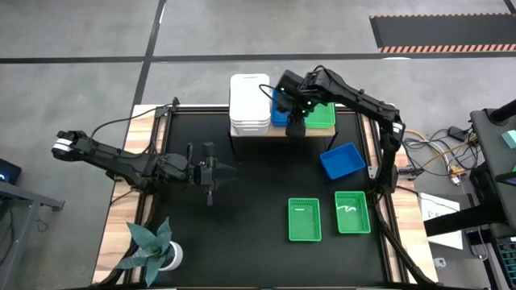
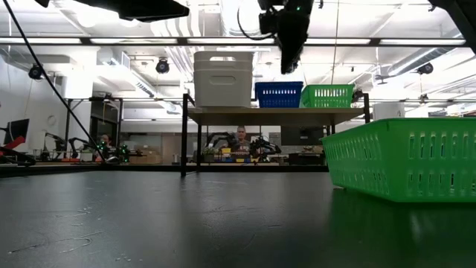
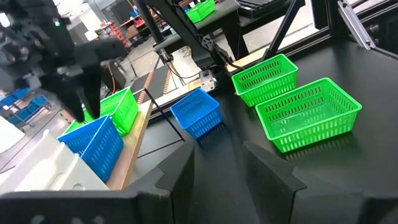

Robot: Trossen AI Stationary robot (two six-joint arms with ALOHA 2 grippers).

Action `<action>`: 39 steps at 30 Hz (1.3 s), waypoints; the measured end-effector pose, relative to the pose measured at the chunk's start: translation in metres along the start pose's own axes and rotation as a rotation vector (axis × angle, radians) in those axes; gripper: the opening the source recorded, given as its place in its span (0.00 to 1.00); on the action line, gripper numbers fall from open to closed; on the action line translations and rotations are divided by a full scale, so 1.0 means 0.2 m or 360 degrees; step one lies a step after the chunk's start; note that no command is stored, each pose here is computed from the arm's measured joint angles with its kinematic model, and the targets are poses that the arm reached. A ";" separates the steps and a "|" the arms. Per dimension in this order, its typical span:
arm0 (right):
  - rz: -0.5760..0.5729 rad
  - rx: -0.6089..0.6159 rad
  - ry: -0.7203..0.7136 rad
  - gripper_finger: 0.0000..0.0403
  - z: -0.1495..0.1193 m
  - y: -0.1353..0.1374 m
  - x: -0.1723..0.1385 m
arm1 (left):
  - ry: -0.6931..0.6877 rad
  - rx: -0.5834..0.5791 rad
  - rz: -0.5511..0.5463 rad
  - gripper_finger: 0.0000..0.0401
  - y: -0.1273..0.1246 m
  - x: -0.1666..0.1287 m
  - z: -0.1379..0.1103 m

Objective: Stack baskets on shelf by color
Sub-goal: Stack the left green bin on top of the green bin on the shelf

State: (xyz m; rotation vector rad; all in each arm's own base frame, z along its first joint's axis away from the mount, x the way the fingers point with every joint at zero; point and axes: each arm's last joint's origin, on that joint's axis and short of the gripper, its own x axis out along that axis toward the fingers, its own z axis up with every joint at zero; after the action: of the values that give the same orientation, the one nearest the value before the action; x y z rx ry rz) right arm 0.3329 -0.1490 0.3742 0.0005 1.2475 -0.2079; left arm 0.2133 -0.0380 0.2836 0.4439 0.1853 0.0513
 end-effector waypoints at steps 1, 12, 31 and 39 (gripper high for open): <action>0.0005 0.0022 0.0012 0.33 -0.01 0.01 -0.02 | 0.0000 0.0000 0.0000 0.30 0.00 0.00 0.00; 0.0134 -0.0013 -0.0040 0.24 -0.08 0.32 -0.20 | -0.0001 -0.0001 0.0000 0.30 0.00 0.00 0.00; 0.0375 -0.0440 -0.0655 0.14 -0.35 0.96 0.08 | -0.0112 -0.0049 0.0044 0.30 0.01 0.00 0.03; 0.0441 -0.0380 -0.0673 0.14 -0.57 1.06 0.25 | -0.0119 -0.0218 0.0041 0.30 0.01 0.01 0.04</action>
State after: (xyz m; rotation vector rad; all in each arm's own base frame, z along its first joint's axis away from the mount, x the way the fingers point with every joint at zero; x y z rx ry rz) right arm 0.2748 0.0649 0.2670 -0.0729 0.8318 0.1763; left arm 0.2157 -0.0387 0.2906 0.3112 0.1018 0.0719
